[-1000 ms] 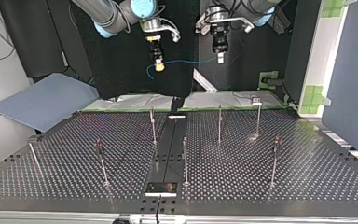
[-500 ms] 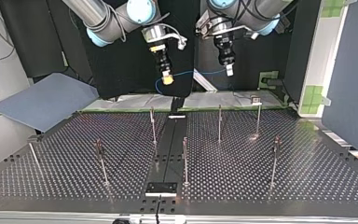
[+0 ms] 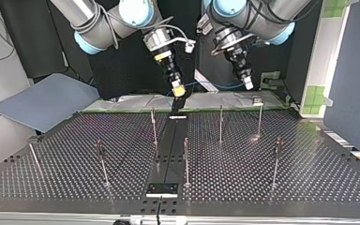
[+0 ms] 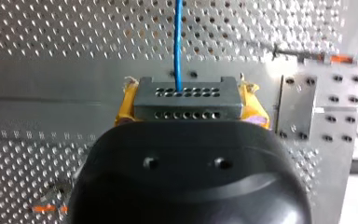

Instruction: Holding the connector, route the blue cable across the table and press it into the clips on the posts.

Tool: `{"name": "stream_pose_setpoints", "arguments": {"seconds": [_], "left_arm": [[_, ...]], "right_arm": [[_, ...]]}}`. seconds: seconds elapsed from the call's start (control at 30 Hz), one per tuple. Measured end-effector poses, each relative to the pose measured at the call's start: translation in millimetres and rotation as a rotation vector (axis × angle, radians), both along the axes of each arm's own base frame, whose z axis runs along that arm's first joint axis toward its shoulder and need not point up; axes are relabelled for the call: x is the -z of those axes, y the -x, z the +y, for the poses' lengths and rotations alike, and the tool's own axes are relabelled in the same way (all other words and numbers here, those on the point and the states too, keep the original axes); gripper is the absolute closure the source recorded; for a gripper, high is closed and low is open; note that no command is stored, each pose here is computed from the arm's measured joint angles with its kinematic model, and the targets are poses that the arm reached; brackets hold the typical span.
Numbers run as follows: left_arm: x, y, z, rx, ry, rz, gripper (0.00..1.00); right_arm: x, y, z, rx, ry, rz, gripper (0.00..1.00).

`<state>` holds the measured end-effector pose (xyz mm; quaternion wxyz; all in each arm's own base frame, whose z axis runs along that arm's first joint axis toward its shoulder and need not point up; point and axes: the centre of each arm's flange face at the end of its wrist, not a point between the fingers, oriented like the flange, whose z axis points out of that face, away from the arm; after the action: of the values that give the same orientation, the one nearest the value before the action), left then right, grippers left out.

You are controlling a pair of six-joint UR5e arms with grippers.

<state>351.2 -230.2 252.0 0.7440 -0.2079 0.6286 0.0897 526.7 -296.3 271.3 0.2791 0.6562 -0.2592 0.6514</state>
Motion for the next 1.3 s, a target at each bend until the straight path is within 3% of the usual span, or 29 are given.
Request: {"name": "stream_pose_setpoints", "arguments": {"seconds": [0.23,0.43,0.87,1.3], "left_arm": [[-26.8,1.3,14.5,-0.078,0.026,-0.018,1.00],[-45.2,4.9,26.5,-0.125,0.015,-0.014,1.00],[-104.1,-2.2,30.5,-0.065,-0.010,-0.057,1.00],[-100.8,-18.4,53.9,-0.035,-0.072,0.035,1.00]], "right_arm": [[6.8,-16.0,-3.4,-0.038,-0.031,0.032,1.00],[-5.4,-26.1,-4.7,-0.050,-0.042,0.031,1.00],[-43.3,-47.1,-0.2,-0.077,-0.051,0.022,1.00],[-88.0,-65.3,-9.2,-0.086,-0.036,-0.026,1.00]]}}
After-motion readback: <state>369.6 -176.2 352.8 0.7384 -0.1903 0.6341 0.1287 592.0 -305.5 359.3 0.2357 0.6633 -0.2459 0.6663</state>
